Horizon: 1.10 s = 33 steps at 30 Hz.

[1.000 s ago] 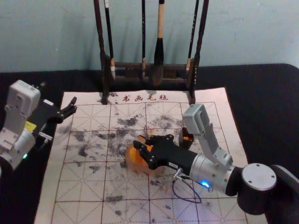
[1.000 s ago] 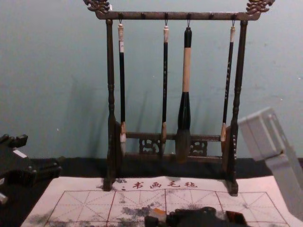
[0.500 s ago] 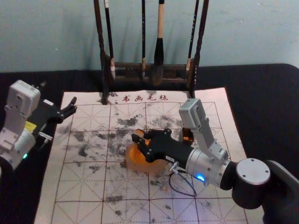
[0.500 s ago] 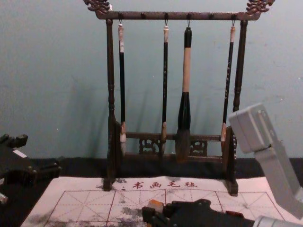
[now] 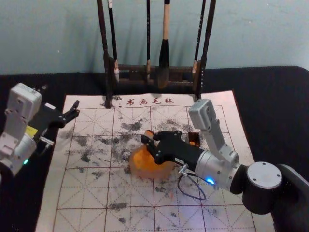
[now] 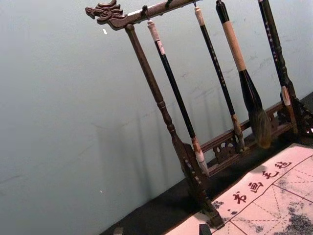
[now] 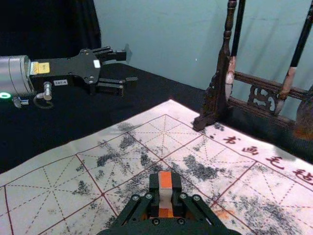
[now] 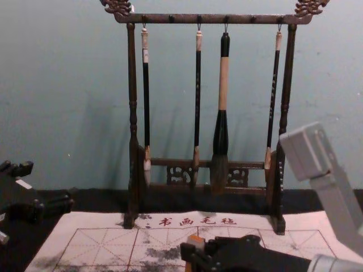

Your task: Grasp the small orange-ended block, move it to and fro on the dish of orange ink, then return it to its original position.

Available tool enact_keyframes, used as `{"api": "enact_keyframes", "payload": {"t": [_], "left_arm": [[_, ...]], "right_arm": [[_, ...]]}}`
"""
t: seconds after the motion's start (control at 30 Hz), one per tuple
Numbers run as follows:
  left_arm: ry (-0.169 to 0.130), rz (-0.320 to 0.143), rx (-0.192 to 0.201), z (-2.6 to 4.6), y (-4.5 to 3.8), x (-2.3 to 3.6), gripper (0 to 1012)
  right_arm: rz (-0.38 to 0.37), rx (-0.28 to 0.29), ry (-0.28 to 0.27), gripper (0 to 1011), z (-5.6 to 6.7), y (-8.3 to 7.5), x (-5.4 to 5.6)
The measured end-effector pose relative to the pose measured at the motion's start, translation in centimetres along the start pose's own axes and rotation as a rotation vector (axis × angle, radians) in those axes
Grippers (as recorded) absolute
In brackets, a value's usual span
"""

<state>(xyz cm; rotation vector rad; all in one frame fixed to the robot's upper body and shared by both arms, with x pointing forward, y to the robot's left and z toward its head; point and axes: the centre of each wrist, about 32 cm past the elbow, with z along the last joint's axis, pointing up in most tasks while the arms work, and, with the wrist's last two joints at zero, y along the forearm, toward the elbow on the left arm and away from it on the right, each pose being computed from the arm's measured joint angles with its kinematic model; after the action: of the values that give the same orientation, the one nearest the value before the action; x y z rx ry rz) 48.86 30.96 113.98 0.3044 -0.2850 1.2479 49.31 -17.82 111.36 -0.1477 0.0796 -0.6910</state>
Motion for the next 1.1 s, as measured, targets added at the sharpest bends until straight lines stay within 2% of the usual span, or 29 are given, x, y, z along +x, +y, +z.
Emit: {"api": "enact_keyframes", "payload": {"t": [0.53, 1.1], "left_arm": [[0.000, 0.000, 0.000, 0.00, 0.00, 0.00, 1001], [0.000, 0.000, 0.000, 0.00, 0.00, 0.00, 1001]], "right_arm": [[-0.026, 0.001, 0.002, 135, 0.0, -1.7, 0.6], [-0.003, -0.012, 0.015, 134, -0.4, -3.2, 0.1]]}}
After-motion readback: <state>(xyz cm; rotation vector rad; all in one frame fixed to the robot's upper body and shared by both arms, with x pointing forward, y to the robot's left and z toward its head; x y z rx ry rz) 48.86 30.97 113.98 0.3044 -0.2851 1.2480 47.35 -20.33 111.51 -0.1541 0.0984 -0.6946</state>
